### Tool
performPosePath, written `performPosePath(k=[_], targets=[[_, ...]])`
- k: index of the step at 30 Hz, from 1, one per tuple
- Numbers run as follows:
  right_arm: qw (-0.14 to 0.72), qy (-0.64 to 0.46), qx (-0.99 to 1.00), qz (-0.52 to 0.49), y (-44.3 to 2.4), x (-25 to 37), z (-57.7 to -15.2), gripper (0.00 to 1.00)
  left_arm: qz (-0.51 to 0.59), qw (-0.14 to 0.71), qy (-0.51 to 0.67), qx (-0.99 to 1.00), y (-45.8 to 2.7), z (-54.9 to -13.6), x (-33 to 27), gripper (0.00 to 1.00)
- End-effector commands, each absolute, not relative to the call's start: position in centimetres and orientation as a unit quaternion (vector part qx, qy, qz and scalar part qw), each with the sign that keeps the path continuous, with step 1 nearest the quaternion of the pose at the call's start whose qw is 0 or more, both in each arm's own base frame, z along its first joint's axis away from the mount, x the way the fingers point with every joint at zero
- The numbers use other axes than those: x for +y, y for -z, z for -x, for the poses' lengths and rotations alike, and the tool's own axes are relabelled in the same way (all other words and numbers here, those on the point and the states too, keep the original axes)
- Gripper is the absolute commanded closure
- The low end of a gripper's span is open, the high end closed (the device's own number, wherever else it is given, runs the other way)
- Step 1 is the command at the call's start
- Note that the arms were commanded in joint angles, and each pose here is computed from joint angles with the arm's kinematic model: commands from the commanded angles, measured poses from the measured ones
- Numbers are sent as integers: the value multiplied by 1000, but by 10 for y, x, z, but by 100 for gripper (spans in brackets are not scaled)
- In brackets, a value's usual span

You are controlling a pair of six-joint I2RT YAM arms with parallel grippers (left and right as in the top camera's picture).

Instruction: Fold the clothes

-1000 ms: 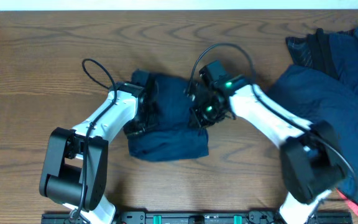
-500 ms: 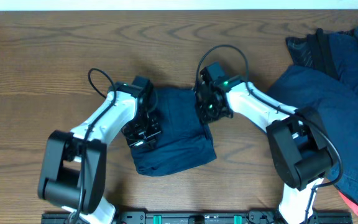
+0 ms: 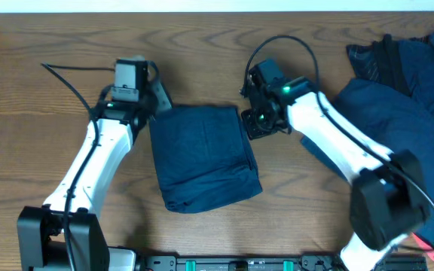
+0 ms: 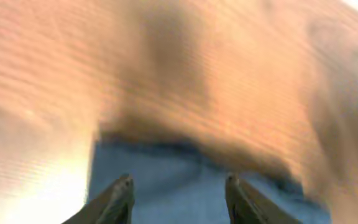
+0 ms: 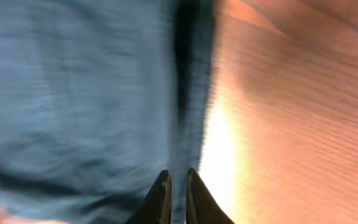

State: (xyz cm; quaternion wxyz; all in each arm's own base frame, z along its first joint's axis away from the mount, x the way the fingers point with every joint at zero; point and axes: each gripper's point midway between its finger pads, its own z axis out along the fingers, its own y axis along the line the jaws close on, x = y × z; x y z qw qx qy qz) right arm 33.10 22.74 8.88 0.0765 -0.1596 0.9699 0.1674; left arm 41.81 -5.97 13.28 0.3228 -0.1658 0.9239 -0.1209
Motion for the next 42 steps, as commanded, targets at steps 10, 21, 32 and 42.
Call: performPosePath(k=[10,21,32,42], targets=[[-29,-251,938,237,-84,294,-245,92,156,233,31,959,-20,-425,-37,47],[-100,-204,943,242,-35,269,-198,92,202,1,-31,979,18,-314,-25,59],[16,-43,976,213,-3,207,-263,87,180,-205,83,959,-3,-228,-91,77],[61,-19,978,200,-4,200,-287,83,157,-156,27,975,-11,-240,-71,76]])
